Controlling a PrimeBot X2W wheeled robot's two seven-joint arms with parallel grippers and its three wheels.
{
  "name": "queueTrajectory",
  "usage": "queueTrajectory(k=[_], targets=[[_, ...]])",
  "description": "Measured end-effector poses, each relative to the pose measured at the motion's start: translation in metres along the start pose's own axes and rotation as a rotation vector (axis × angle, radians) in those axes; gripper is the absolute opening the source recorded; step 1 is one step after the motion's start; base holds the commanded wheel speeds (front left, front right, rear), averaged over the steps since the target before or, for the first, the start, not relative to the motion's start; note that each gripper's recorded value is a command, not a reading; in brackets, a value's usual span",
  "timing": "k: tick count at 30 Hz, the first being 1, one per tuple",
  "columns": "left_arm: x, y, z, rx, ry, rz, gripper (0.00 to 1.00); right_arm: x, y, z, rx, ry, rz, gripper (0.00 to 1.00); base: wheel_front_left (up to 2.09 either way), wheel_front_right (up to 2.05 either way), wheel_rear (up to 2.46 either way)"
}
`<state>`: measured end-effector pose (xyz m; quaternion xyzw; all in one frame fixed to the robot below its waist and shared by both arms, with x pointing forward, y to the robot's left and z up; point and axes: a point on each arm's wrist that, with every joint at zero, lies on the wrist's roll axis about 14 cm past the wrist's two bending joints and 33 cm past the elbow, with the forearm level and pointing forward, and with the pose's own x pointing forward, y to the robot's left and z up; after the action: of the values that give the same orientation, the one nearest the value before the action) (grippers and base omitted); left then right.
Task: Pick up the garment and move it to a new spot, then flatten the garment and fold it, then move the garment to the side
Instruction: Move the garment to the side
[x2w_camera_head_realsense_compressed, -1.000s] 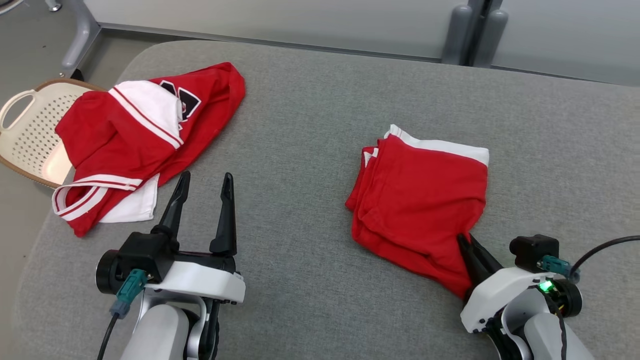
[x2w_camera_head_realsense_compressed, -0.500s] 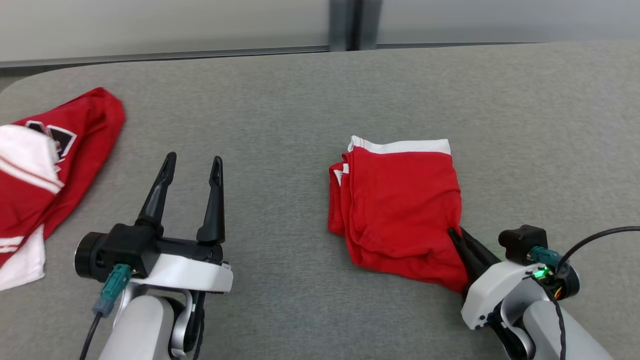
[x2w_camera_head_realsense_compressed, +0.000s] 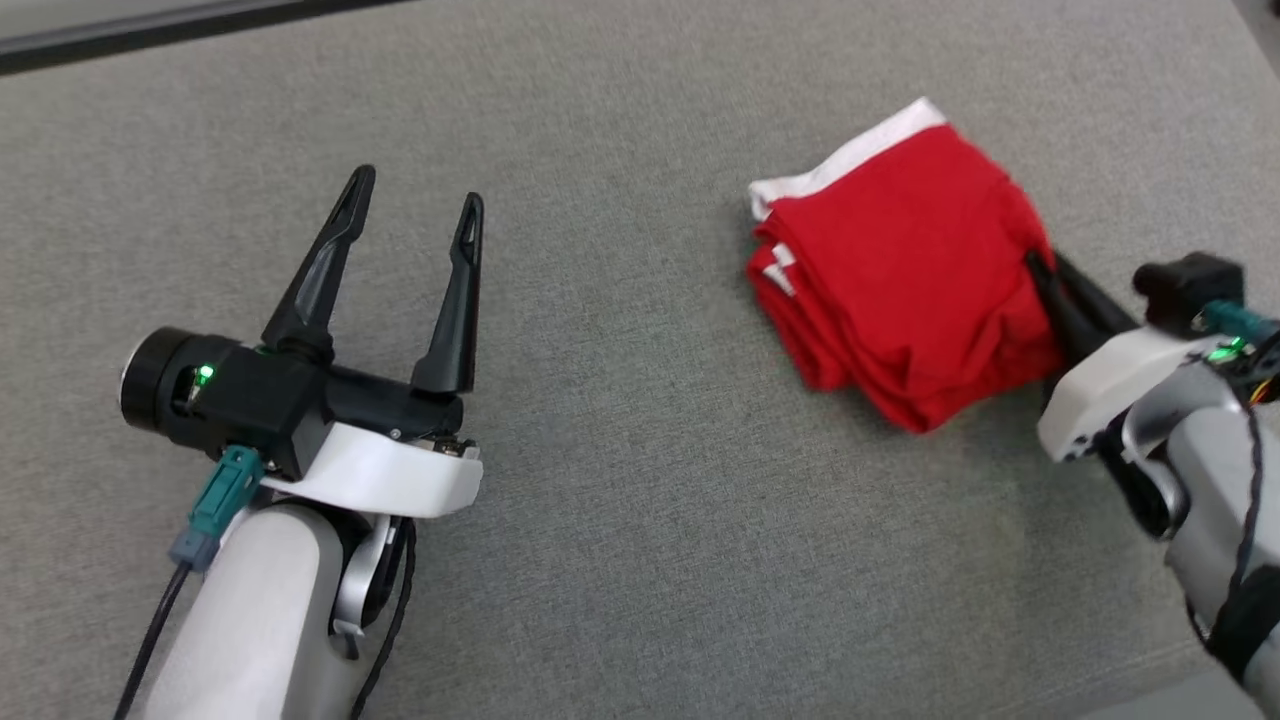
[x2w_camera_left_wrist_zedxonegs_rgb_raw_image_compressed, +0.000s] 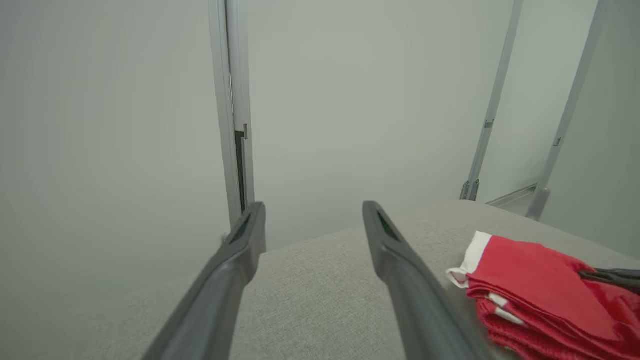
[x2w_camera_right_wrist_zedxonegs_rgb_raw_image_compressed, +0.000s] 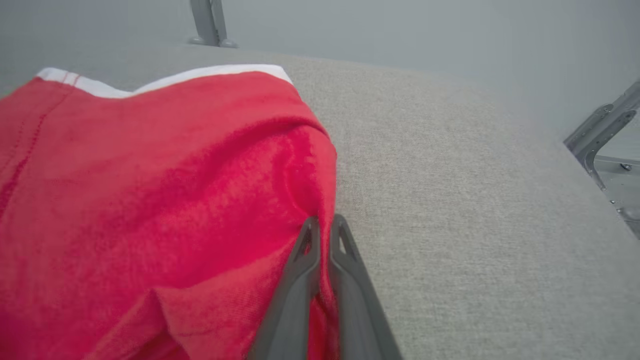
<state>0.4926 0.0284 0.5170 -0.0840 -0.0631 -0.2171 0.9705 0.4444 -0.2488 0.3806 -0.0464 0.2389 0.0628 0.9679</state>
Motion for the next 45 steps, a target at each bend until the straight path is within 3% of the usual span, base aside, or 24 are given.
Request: queueTrajectory(k=[7,15,23,24,25,26,37,45], targets=[[0.033,-0.014,-0.03,-0.016,0.025,-0.107,1.0,0.019,-0.098,0.001,-0.056,0.049,-0.197,0.0,0.0,0.0,0.0],[0.051,-0.006,-0.059,-0.036,0.04,-0.127,1.0,0.014,-0.196,0.001,-0.045,0.083,-0.442,0.0,0.0,0.0,0.0],[0.061,0.002,-0.086,-0.035,0.057,-0.139,1.0,0.027,-0.228,-0.014,-0.029,0.126,-0.544,0.0,0.0,0.0,0.0],[0.061,0.003,-0.089,-0.036,0.062,-0.14,1.0,0.029,-0.228,-0.019,-0.014,0.137,-0.552,0.13,0.0,0.0,0.0],[0.061,0.003,-0.093,-0.035,0.069,-0.14,1.0,0.029,-0.228,-0.025,-0.004,0.151,-0.56,0.46,0.0,0.0,0.0],[0.061,0.003,-0.094,-0.037,0.07,-0.141,1.0,0.029,-0.228,-0.03,0.003,0.16,-0.565,1.0,0.0,0.0,0.0],[0.055,0.005,-0.081,-0.032,0.058,-0.109,1.0,-0.011,-0.233,-0.031,0.091,0.131,-0.641,1.0,0.0,0.0,0.0],[0.032,0.004,-0.054,-0.029,0.055,-0.054,1.0,-0.045,-0.209,-0.002,0.153,-0.06,-0.588,1.0,0.0,0.0,0.0]])
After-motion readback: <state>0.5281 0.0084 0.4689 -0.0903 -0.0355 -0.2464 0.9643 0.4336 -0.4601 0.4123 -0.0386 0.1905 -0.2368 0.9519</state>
